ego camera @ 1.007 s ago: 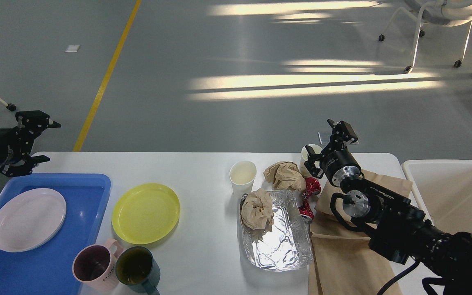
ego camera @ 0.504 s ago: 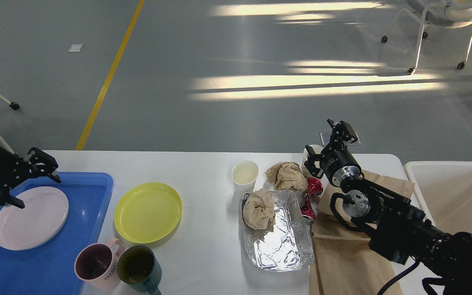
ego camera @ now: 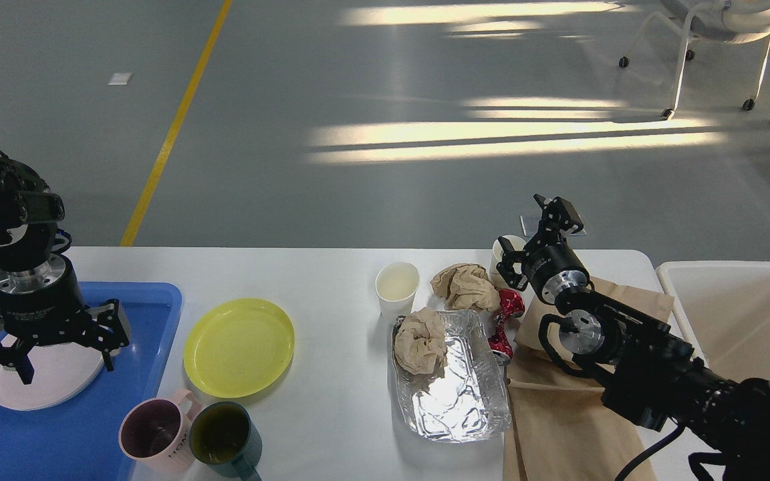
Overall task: Tidy desktop
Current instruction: 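Lower the left gripper onto the purple mug and grasp it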
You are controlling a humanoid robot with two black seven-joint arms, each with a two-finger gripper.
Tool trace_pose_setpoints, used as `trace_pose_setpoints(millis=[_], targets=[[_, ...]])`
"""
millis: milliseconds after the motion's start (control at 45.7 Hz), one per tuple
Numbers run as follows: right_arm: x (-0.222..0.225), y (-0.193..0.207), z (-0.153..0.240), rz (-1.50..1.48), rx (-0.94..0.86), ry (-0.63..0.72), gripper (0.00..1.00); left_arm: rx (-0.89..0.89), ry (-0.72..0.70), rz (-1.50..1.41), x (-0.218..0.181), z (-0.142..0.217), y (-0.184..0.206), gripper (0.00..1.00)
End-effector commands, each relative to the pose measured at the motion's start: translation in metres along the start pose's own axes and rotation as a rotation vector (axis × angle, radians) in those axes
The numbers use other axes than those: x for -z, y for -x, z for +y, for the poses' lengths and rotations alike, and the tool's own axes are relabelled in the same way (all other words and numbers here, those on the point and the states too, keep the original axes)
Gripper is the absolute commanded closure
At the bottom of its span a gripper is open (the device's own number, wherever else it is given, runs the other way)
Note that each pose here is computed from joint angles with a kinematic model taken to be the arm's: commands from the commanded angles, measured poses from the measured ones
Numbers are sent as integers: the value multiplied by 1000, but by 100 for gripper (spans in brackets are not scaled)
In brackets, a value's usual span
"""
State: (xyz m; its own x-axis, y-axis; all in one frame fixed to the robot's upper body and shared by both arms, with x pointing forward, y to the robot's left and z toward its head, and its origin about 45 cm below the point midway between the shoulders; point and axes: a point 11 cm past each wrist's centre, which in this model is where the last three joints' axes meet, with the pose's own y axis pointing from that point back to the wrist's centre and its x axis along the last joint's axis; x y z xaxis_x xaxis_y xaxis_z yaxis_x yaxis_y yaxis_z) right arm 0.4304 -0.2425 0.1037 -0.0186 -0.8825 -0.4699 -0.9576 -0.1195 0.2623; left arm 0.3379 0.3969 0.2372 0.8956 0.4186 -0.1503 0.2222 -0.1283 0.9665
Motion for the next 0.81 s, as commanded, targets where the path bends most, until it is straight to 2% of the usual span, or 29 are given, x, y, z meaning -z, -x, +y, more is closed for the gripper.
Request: trace_pose_setpoints(millis=[0,197,460,788], targets=[[0,0,0,0,0,0,0,24,-79,-64,-3,3,12,4],[0,0,0,0,-1,1,0,54,-128,-137,-24,-10,21,4],[0,0,0,0,0,0,0,128,-148,-152,-24,-47,32,4],[0,0,0,0,-1,1,0,123,-136,-183,-39,-65,28,4]])
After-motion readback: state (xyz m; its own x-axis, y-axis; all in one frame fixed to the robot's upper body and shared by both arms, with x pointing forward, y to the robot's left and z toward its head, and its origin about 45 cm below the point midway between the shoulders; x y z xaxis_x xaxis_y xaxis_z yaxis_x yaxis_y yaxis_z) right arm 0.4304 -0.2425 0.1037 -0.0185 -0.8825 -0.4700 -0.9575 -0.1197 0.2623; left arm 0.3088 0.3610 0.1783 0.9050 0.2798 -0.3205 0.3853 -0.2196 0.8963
